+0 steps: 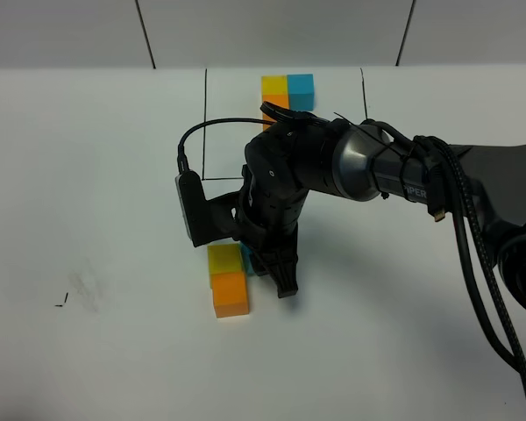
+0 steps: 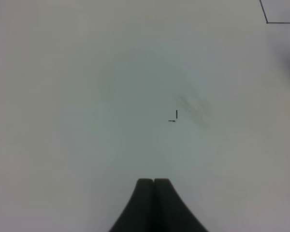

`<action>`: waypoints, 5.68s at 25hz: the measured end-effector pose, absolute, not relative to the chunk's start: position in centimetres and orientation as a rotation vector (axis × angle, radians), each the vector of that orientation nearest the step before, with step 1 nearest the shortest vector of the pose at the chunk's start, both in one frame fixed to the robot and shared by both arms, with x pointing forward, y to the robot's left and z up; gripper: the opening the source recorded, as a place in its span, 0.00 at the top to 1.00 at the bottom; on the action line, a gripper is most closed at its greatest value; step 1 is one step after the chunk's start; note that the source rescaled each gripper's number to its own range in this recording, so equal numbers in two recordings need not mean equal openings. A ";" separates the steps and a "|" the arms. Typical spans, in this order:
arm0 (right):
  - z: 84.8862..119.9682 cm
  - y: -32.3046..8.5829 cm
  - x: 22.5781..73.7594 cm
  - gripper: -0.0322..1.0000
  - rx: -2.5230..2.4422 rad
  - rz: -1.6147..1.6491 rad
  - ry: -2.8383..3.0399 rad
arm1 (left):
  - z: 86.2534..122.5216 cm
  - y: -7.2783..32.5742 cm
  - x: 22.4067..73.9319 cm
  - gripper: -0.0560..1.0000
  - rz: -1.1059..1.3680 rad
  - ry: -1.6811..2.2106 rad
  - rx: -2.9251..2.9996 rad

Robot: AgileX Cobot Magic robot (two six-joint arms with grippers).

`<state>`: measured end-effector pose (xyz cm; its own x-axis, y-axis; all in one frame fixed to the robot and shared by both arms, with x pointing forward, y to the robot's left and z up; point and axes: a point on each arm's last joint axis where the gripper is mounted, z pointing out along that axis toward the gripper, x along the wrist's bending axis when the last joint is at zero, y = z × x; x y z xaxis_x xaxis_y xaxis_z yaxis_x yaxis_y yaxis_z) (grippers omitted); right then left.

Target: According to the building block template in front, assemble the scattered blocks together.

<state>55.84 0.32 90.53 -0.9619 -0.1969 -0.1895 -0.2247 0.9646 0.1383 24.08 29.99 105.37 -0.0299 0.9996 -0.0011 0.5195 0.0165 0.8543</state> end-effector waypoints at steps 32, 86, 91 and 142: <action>89.3 1.0 55.5 0.38 -0.026 0.332 3.016 | 105.4 30.0 24.1 0.95 0.914 1.627 1.579; 89.2 1.4 54.5 0.33 0.033 0.272 3.048 | 105.4 30.0 24.1 0.95 0.914 1.627 1.579; 89.2 1.6 54.7 0.12 0.123 0.301 3.031 | 105.4 30.0 24.1 0.95 0.914 1.627 1.579; 97.0 -10.3 59.0 0.96 0.737 -0.056 2.942 | 105.4 30.0 24.1 0.95 0.914 1.627 1.579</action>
<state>59.04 -10.31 96.99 -0.8766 0.4677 -0.1136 0.4717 0.8817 -0.0098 24.08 29.99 105.37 -0.0299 0.9996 -0.0011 0.5195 0.0165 0.8543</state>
